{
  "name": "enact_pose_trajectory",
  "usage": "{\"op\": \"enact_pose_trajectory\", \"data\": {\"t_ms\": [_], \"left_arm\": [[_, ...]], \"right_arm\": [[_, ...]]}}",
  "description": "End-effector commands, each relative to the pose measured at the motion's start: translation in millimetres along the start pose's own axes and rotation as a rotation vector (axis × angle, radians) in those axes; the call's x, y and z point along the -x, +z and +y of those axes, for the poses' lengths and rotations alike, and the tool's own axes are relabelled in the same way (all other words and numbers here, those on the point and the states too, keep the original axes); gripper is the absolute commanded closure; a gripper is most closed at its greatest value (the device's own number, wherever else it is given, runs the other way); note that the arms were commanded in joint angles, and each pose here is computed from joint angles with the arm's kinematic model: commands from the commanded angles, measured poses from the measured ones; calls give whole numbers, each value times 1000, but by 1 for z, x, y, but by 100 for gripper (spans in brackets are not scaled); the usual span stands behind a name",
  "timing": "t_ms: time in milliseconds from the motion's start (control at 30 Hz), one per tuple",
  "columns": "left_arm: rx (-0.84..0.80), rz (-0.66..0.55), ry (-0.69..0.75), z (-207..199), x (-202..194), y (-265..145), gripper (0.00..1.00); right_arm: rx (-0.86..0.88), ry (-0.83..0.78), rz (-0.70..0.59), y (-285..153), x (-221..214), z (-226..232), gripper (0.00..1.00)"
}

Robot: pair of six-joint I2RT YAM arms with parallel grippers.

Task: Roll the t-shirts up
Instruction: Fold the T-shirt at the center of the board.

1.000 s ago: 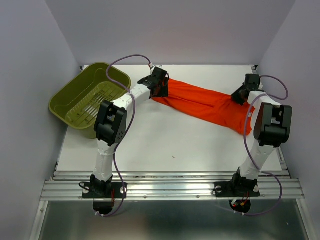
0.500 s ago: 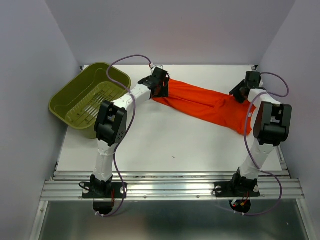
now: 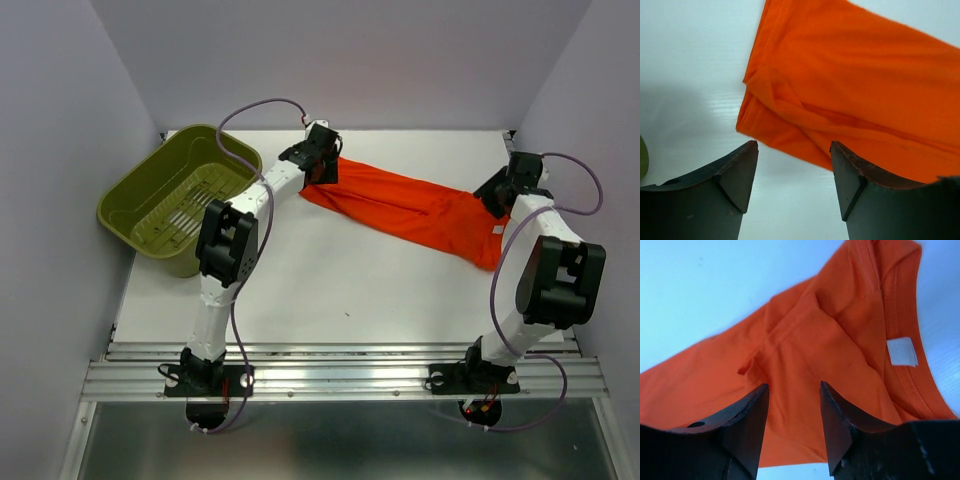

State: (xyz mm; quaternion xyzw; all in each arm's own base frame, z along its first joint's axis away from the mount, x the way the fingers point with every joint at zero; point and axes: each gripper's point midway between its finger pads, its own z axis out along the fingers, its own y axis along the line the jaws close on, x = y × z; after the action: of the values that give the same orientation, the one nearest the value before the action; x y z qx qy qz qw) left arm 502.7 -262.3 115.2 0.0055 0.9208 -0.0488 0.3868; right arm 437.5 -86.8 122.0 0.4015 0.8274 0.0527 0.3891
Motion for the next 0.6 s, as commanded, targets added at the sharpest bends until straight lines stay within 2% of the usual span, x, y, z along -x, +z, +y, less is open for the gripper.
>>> {"op": "enact_pose_trajectory", "data": {"t_ms": [0,200,267,500,567], "left_arm": [[10,-62,5,-2,30,7,31],[43,-61,-8,0,34,32,28],[52,-52,-17,3,29,39,32],[80,-24,-20,9,12,54,33],[81,-23,-22,10,11,57,40]], "right_arm": [[10,-21,25,-6,-7,-2,49],[30,-20,39,-9,-9,2,50],[36,-18,47,-8,-11,3,50],[31,-20,53,-5,-13,2,50],[31,-18,55,-5,-14,2,50]]}}
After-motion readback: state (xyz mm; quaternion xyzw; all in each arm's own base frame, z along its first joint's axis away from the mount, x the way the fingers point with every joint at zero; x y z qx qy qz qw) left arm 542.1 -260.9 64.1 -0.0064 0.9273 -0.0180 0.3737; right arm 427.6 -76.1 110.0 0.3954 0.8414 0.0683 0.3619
